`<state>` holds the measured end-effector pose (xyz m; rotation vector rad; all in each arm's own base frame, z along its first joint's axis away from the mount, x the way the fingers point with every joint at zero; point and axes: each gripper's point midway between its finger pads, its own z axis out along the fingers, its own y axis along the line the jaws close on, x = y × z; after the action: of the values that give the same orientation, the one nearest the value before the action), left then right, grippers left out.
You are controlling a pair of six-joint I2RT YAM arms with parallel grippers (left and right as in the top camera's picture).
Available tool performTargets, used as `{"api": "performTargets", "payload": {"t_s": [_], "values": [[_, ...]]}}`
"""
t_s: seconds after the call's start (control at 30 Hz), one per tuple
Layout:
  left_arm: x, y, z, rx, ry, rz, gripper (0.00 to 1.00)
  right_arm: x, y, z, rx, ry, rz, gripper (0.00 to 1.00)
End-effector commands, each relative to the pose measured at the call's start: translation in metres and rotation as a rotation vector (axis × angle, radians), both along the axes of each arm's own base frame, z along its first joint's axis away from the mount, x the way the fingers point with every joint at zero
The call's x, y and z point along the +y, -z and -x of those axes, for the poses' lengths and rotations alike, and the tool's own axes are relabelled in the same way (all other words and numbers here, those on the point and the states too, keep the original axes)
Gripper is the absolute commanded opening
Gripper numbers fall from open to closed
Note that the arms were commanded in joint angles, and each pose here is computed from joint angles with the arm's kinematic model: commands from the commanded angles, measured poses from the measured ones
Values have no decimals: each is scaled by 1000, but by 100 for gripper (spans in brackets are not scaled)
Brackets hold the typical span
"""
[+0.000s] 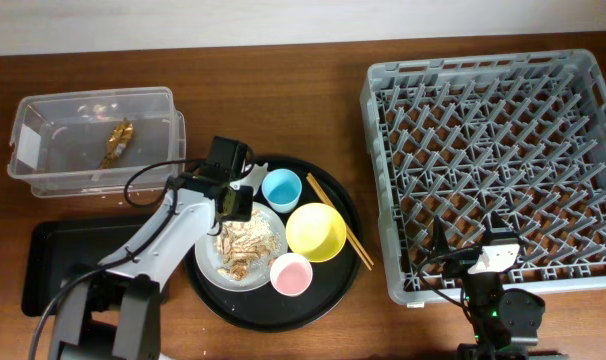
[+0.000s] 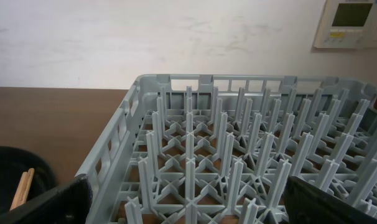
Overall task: Sort waste into correct bins and load items into the dishwasher rack
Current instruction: 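Return the left gripper to the tray and grasp the white tissue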
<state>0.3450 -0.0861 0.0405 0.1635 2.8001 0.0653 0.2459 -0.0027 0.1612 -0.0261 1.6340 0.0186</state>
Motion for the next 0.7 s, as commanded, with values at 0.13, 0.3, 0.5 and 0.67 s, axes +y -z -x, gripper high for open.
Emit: {"api": "performTargets", "payload": {"t_s": [0.13,0.3,0.5,0.67], "values": [[0,-6,-6,-13,8,-11,29,0,3,0,5,3,7,99],[-1,-8,-7,-14,9,-9,0,0,3,0,5,3,7,99],[-13,-39,-14,-59,18,65,0,0,3,0,5,3,7,99],[-25,-81,-6,-130,50,165,0,0,3,0,5,3,7,99]]}}
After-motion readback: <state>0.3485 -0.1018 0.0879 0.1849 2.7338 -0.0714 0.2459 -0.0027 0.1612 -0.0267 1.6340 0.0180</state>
